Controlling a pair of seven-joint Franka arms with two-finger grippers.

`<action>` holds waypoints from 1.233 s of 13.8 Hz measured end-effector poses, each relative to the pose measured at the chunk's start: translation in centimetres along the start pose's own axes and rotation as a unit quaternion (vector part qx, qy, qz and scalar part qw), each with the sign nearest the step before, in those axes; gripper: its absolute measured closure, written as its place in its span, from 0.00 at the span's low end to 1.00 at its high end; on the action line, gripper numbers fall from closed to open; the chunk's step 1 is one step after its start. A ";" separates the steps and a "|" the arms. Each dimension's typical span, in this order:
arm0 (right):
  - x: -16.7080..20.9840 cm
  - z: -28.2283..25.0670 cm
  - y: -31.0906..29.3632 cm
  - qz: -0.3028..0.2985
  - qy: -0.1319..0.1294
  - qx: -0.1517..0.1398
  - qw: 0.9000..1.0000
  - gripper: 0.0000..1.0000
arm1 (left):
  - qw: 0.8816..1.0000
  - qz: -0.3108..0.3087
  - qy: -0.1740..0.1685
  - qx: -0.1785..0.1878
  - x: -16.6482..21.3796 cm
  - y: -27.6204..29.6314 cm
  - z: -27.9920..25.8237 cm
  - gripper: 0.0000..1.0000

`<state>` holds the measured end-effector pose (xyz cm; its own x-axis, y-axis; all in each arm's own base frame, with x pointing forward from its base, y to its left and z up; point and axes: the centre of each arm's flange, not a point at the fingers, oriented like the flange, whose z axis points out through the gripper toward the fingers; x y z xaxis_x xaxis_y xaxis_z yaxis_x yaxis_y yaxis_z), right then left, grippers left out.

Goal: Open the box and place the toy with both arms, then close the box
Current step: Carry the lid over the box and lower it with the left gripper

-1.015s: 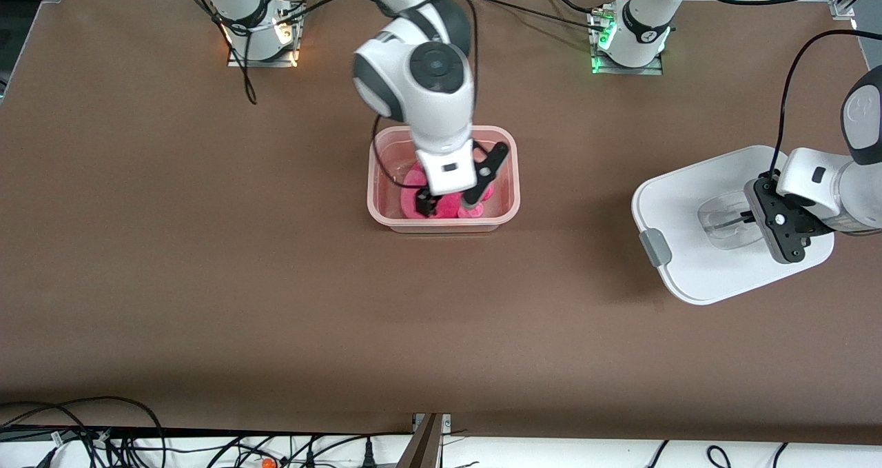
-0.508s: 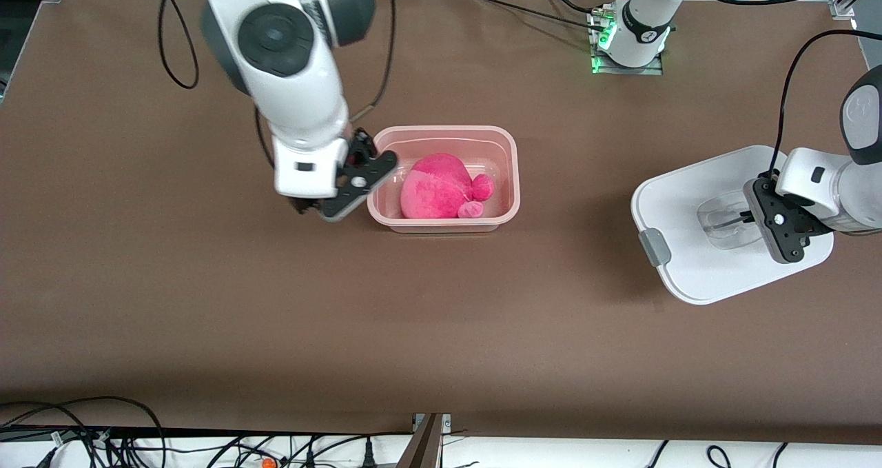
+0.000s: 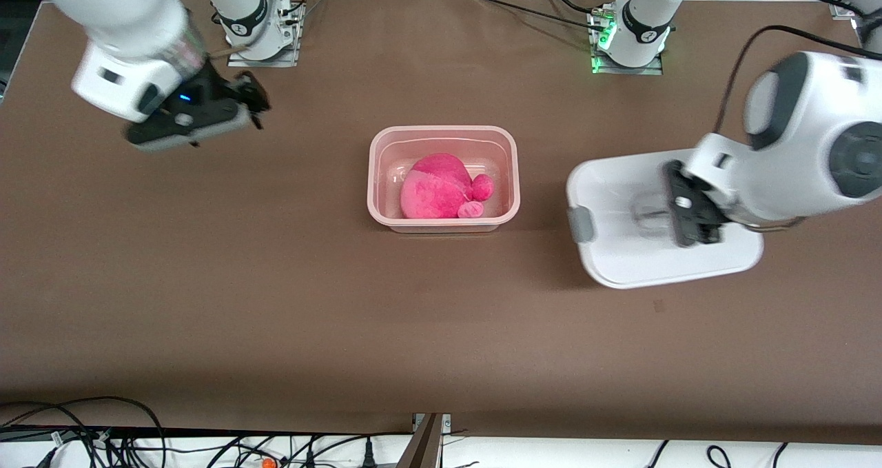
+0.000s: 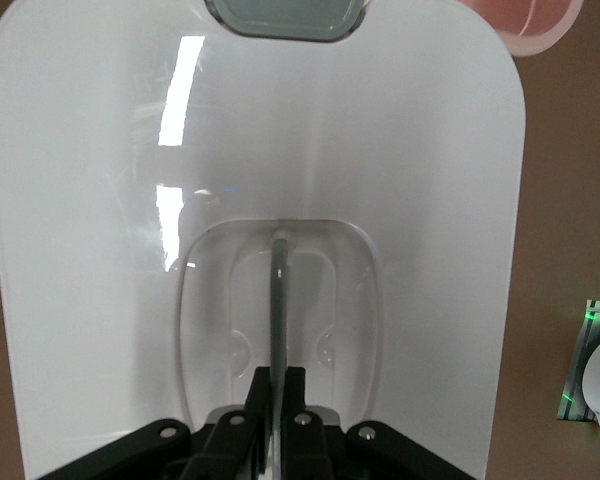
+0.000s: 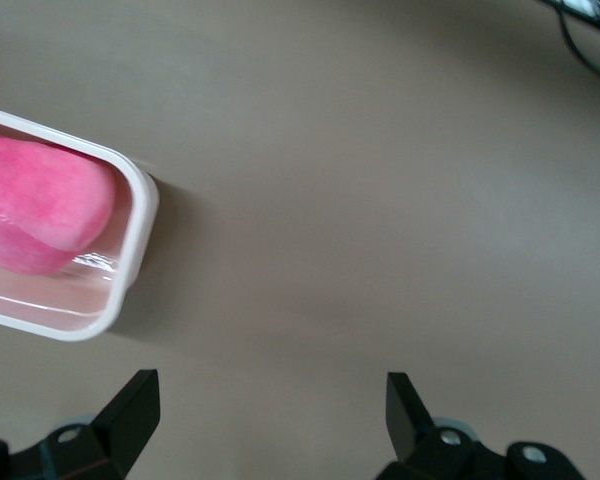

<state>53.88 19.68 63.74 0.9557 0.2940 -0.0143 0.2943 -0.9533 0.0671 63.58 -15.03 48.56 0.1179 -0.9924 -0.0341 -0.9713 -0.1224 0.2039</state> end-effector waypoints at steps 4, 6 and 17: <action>-2.7 0.0 10.2 0.087 -0.008 0.008 0.996 0.00 | 1.000 0.013 0.018 0.001 11.9 5.3 0.4 0.93; -3.2 0.7 13.3 0.098 -0.016 0.011 0.995 0.00 | 0.999 0.030 0.021 0.022 18.6 9.0 1.1 0.93; -4.1 0.1 14.6 0.108 -0.011 0.056 0.993 0.00 | 0.996 0.082 0.010 0.032 32.8 14.3 13.0 0.93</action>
<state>54.27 4.58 64.66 0.9960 0.0824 -0.0344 0.0809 -0.9959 -0.0411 50.87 -49.24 37.59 -0.0408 -0.9991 0.0147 -0.9890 0.0425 0.1413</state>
